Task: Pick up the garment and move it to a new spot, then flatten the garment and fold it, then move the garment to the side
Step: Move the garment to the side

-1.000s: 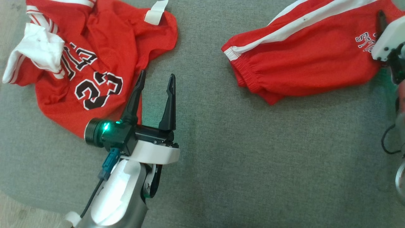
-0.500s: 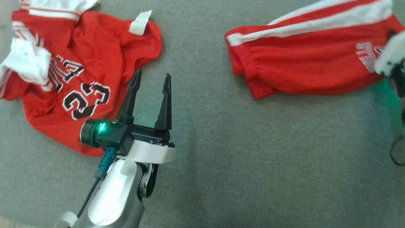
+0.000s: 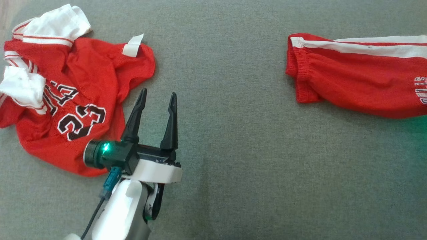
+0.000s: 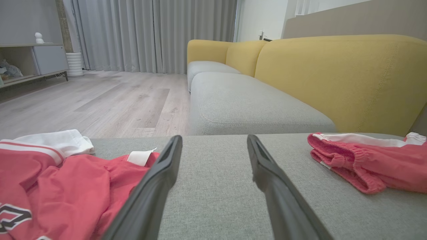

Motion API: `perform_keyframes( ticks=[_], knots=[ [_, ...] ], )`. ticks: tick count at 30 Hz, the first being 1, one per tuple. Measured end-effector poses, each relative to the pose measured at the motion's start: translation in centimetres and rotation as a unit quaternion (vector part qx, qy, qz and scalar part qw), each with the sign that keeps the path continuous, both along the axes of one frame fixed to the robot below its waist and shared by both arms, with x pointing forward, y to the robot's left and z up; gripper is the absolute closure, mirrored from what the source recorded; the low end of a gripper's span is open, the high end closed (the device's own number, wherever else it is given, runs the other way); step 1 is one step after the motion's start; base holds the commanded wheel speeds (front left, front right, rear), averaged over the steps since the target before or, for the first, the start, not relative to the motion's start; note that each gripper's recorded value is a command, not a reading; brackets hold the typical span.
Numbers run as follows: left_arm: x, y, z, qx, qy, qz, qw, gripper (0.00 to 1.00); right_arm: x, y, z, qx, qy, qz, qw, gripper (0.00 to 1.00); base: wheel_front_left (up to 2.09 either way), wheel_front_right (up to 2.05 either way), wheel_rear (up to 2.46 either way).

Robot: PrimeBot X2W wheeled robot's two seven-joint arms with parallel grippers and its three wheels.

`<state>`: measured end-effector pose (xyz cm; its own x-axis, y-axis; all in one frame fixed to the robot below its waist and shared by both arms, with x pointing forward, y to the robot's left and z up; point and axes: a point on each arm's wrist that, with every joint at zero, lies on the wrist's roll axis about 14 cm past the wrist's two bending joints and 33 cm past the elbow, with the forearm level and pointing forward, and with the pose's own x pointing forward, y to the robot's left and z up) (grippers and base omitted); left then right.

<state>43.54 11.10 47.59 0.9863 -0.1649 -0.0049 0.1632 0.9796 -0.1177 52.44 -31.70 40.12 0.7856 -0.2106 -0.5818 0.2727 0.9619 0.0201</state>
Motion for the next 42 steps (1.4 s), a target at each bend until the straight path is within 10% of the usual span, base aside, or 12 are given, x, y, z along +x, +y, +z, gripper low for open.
perform_keyframes(
  ticks=[23, 42],
  knots=[
    [-1.8, 0.9, 2.2, 0.011, -0.025, 0.013, 1.0, 0.0, 3.7, 19.3, 9.2, 0.119, -0.19, 0.163, 0.961, 1.0, 0.0, 0.0, 0.0],
    [-3.1, 2.2, 2.3, 0.013, -0.023, 0.034, 0.999, 0.0, -3.6, 28.4, 3.4, 0.112, -0.079, 0.349, 0.927, 1.0, 0.0, 0.0, 0.0]
  ],
)
